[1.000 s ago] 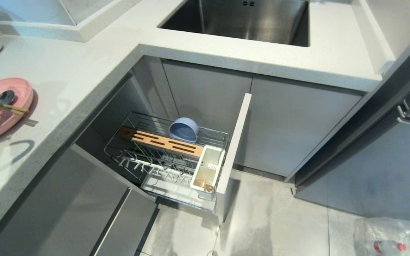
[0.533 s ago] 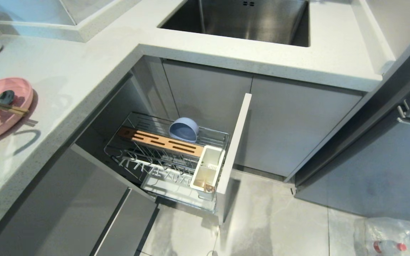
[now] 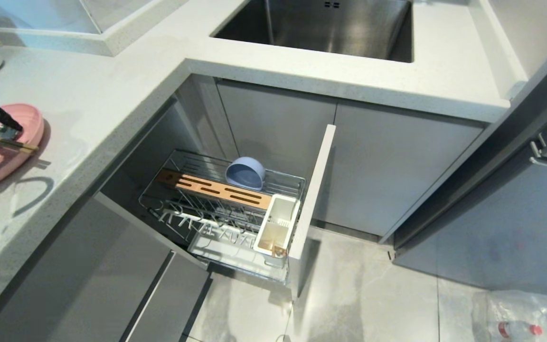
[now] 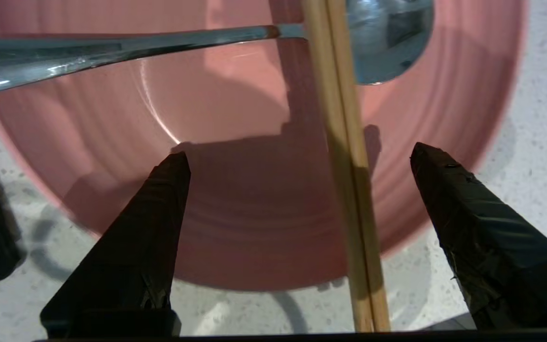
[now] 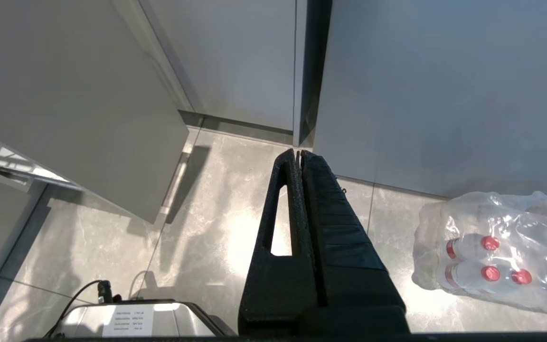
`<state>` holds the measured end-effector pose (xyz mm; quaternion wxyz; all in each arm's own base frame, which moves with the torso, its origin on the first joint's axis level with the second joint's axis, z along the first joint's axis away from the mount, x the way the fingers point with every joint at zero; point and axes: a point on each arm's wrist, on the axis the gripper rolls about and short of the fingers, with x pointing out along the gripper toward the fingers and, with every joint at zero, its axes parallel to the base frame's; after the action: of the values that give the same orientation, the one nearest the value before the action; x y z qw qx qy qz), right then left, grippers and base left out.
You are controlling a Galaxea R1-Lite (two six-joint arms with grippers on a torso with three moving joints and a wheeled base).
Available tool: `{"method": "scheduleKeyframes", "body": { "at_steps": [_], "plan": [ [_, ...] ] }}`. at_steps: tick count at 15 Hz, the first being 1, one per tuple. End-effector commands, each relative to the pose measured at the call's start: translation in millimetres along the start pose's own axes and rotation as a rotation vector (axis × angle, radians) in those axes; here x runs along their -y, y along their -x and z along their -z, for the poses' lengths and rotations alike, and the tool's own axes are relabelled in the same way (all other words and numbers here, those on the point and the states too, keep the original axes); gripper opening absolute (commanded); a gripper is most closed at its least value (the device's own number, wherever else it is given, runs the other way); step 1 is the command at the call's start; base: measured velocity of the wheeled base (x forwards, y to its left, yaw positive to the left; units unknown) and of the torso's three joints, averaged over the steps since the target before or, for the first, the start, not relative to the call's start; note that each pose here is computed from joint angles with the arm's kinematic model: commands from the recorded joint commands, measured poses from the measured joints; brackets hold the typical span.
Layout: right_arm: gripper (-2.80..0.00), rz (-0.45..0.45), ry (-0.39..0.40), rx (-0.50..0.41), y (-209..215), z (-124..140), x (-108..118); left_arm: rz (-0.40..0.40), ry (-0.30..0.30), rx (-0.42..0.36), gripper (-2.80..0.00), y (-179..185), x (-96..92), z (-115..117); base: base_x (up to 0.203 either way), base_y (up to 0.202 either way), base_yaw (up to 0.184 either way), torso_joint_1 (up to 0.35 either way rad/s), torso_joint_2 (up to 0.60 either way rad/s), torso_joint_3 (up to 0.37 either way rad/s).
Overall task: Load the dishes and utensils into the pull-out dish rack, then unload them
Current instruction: Pick up the chopsticks and place it in the cupboard
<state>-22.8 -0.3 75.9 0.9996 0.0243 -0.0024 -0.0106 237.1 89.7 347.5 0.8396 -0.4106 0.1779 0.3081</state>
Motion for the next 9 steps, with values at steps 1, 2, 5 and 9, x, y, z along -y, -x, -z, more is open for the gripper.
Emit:
{"method": "scheduleKeyframes", "body": {
  "at_steps": [1,2,5,9],
  "plan": [
    [-2.80,0.000,0.000,-0.001,-0.1,-0.1,0.0,0.018,0.017,0.012,0.00,0.5,-0.6,-2.9,0.000,0.000,0.000,0.000,0.00,0.000],
    [-2.80,0.000,0.000,-0.001,-0.1,-0.1,0.0,0.030,0.025,0.019,0.00,1.4,-0.7,-5.1,0.000,0.000,0.000,0.000,0.00,0.000],
    [-2.80,0.000,0.000,-0.001,-0.1,-0.1,0.0,0.033,0.026,0.022,0.00,0.5,-0.2,-5.7,0.000,0.000,0.000,0.000,0.00,0.000],
    [-2.80,0.000,0.000,-0.001,-0.1,-0.1,0.0,0.035,0.013,0.027,0.00,-5.5,3.4,-8.4,0.000,0.000,0.000,0.000,0.00,0.000]
  ]
}}
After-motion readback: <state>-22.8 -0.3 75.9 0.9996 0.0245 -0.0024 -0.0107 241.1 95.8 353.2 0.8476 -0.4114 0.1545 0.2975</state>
